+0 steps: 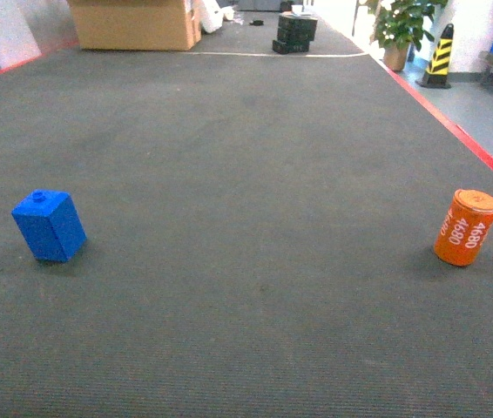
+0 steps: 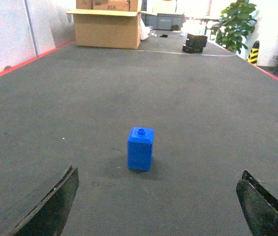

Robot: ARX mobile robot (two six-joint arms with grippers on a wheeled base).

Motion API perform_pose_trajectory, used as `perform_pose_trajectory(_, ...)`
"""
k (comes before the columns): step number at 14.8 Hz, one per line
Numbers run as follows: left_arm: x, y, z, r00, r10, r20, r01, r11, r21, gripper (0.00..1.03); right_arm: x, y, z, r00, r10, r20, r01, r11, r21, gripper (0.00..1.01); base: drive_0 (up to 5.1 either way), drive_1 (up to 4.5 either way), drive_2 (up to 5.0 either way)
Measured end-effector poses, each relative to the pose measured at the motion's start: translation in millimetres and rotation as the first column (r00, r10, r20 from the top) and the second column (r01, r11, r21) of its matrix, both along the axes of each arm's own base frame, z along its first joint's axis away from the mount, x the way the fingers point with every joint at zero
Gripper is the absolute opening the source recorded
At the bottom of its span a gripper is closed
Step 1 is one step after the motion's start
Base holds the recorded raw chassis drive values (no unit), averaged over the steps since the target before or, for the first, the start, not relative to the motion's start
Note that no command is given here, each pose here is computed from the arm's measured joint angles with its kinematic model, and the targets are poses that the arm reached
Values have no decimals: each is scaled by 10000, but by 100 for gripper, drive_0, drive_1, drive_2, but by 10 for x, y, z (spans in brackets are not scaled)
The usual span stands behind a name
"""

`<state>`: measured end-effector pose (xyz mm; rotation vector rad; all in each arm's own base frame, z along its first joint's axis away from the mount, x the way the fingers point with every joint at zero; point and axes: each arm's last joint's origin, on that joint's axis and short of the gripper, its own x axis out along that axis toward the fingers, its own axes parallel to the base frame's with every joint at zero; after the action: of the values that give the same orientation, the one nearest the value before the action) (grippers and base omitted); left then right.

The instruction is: Sort blue parts and orange caps into right shelf containers

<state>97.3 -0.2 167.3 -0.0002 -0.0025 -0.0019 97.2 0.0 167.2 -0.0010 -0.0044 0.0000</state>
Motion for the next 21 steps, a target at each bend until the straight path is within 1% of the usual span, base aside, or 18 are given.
perform_pose_trajectory(21,0,0,0,10000,0,-4,0,10000,4,98,0,0,0,10000,0,0,0,10000,0,98,0,0,0)
